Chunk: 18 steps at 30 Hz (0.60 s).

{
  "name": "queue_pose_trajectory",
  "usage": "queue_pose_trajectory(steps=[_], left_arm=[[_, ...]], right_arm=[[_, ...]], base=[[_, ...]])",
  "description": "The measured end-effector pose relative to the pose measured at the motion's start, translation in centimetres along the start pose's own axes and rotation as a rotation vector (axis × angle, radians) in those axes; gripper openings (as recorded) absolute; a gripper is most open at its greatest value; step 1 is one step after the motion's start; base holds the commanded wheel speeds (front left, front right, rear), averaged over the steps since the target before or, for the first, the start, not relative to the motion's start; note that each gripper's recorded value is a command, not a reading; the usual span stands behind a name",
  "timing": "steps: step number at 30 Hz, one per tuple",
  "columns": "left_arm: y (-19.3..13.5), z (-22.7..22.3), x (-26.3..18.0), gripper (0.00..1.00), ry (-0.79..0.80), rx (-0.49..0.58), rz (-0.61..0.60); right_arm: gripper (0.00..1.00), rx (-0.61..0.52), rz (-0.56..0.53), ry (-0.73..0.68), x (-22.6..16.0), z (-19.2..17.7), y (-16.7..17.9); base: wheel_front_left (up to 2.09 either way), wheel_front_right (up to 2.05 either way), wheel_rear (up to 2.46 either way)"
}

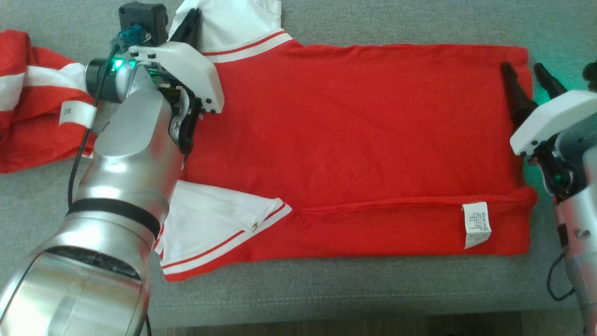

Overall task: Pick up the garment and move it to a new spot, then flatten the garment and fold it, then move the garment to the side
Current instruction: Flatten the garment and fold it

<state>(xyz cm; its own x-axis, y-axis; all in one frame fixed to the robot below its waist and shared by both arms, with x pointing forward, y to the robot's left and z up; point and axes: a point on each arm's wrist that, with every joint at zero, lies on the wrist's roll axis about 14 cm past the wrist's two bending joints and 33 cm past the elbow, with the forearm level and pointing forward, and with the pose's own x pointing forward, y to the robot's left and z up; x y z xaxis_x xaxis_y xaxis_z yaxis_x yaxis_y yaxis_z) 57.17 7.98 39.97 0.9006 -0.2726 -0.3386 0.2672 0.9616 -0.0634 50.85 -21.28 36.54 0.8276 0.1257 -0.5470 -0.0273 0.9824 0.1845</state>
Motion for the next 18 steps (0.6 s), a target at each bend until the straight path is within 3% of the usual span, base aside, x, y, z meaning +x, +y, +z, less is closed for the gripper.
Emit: queue_pose_trajectory(steps=[1,10,14,18], left_arm=[[-0.1,0.1,0.0,0.00,-0.005,-0.003,-0.002],[-1.5,3.1,-0.5,0.00,-0.124,-0.024,-0.025],[-2.1,5.2,-2.1,0.00,-0.221,-0.036,-0.030],[-1.9,6.2,-4.5,0.00,-0.305,-0.035,-0.024]], right_arm=[[0.02,0.001,0.002,0.007,0.2,-0.1,0.0],[0.00,-0.030,0.049,-0.119,0.4,3.2,1.4],[0.00,-0.029,0.083,-0.228,-0.8,5.6,2.3],[0.00,-0.026,0.092,-0.267,-2.7,5.4,2.2]], base=[[0.00,0.00,0.00],[0.00,0.00,0.00],[0.00,0.00,0.00],[0.00,0.00,0.00]])
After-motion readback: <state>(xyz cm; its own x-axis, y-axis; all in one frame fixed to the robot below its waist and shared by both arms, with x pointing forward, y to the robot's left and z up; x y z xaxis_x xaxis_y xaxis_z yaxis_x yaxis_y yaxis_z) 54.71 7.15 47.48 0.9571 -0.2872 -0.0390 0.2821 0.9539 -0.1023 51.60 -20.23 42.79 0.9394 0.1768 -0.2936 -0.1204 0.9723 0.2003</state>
